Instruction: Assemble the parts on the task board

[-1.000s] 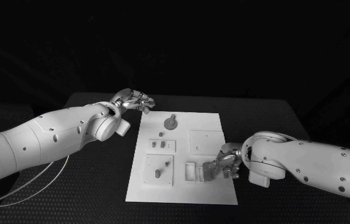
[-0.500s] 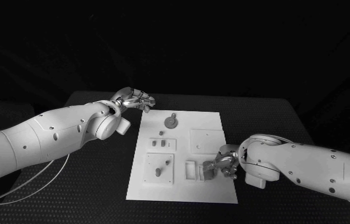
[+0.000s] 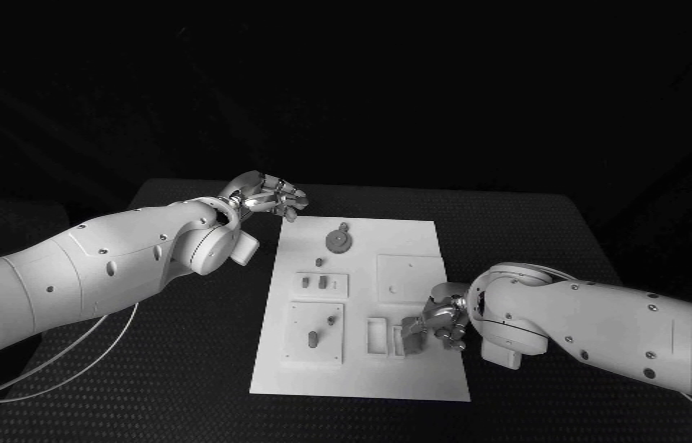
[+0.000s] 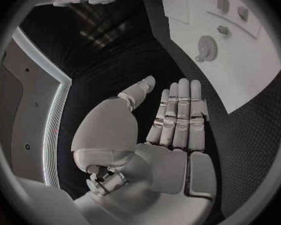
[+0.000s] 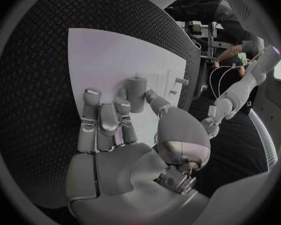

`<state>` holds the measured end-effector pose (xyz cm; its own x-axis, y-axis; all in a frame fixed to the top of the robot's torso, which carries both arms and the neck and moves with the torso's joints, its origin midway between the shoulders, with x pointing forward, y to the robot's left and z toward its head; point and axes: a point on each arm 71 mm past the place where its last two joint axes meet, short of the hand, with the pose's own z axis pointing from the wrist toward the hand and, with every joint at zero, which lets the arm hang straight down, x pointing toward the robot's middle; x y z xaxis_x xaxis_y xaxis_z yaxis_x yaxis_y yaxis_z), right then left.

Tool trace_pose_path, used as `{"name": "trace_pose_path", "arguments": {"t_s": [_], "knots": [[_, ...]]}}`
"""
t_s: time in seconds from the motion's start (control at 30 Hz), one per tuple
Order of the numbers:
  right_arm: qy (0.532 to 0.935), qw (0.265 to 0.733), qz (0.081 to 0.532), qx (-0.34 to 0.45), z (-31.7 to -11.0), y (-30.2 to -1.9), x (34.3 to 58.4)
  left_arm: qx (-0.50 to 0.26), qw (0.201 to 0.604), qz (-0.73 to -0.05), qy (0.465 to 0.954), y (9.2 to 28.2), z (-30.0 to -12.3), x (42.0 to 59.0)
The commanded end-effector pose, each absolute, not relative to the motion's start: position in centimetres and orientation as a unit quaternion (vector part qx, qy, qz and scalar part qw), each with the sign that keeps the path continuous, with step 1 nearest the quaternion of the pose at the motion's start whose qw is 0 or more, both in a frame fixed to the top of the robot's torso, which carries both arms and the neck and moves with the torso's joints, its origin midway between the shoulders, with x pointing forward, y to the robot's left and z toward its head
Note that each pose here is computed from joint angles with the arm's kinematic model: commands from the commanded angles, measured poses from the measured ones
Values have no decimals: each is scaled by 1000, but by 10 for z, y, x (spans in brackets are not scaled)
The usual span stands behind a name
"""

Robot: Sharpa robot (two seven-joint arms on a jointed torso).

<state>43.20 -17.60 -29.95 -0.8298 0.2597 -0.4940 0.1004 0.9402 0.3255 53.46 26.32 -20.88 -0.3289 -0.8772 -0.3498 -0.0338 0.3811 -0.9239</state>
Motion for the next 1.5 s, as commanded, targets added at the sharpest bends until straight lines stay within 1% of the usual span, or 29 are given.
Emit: {"name": "trace_pose_path", "arguments": {"t_s": [0.03, 0.27, 0.6, 0.9, 1.23, 1.33, 1.5], "knots": [[948, 274, 137, 85, -303, -175, 430, -331, 470, -453, 682, 261, -208, 534], [947, 279, 137, 84, -302, -175, 430, -331, 471, -452, 681, 262, -208, 534], [939, 292, 148, 103, -299, -177, 429, -331, 471, -452, 681, 262, -208, 534], [934, 290, 163, 126, -283, -176, 432, -332, 471, -451, 681, 262, -208, 535], [934, 273, 181, 141, -268, -169, 432, -331, 471, -452, 681, 261, -208, 535], [938, 254, 183, 147, -269, -164, 430, -331, 471, -453, 681, 260, -208, 535], [941, 241, 187, 146, -270, -153, 430, -331, 471, -452, 681, 261, -208, 535]]}}
